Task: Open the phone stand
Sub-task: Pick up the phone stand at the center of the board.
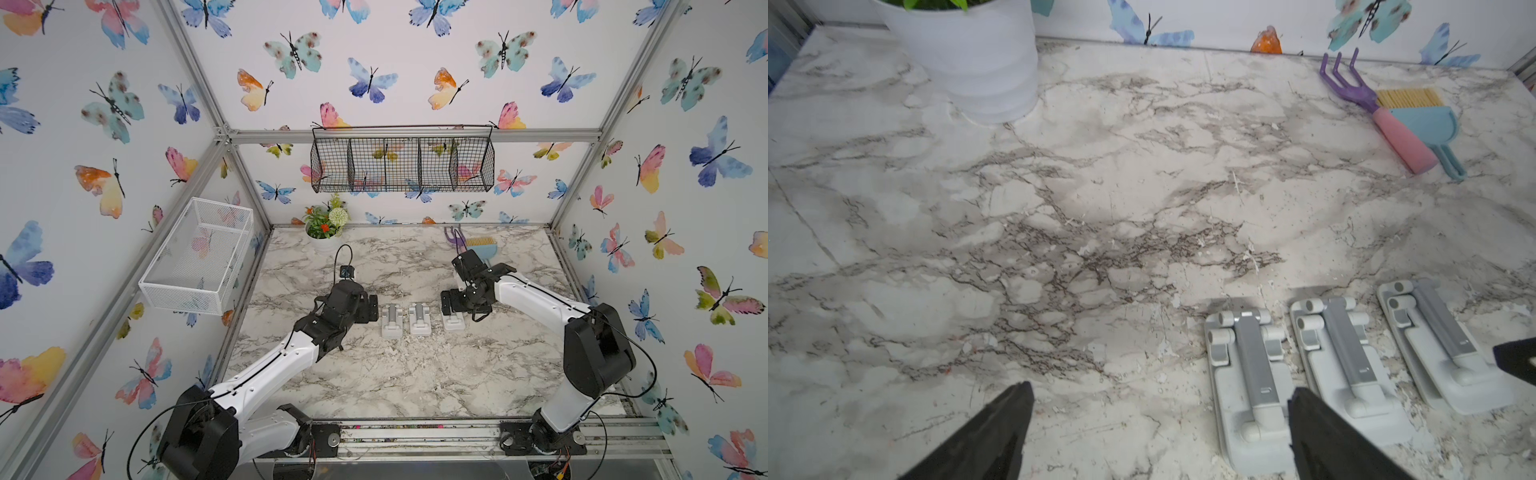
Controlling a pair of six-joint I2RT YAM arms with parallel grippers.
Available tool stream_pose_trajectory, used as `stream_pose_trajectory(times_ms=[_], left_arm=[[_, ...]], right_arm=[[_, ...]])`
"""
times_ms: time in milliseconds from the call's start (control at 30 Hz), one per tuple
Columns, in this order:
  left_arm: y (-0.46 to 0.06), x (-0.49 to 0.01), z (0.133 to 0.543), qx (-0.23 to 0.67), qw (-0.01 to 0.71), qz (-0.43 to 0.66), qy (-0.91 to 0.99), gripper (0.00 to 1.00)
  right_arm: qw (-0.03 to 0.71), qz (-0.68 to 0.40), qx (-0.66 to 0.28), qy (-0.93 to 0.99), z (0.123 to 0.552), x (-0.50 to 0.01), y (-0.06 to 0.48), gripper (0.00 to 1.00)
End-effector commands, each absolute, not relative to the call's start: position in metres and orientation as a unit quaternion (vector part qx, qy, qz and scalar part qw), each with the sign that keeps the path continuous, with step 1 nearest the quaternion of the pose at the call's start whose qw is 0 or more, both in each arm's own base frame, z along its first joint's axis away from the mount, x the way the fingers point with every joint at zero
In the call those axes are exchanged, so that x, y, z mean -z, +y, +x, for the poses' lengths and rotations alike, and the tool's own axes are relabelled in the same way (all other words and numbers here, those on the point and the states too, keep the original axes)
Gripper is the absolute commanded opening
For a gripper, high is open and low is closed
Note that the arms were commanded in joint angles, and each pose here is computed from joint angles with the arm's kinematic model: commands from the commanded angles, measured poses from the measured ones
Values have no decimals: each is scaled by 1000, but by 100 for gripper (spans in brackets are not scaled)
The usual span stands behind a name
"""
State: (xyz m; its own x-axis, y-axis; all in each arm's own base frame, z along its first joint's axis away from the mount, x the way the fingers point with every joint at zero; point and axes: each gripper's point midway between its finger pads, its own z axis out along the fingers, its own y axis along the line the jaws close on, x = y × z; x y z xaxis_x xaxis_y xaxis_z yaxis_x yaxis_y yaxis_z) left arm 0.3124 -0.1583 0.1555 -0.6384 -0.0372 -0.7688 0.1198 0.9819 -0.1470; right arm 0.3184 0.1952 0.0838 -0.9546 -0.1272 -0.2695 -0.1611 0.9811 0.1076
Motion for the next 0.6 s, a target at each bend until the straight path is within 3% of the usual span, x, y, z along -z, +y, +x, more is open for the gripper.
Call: stream_pose_trajectory(times_ms=[0, 167, 567], left_arm=[[-164, -142, 296, 100, 384, 6, 918, 98], [-158, -133, 290, 93, 359, -34, 928, 98], [-190, -137, 266, 173, 336, 37, 925, 98]], right_arm=[[83, -70, -37, 993, 297, -65, 190, 98], [59, -82, -9, 995, 290, -51, 192, 99], [57, -88, 15, 994, 296, -39, 192, 91]])
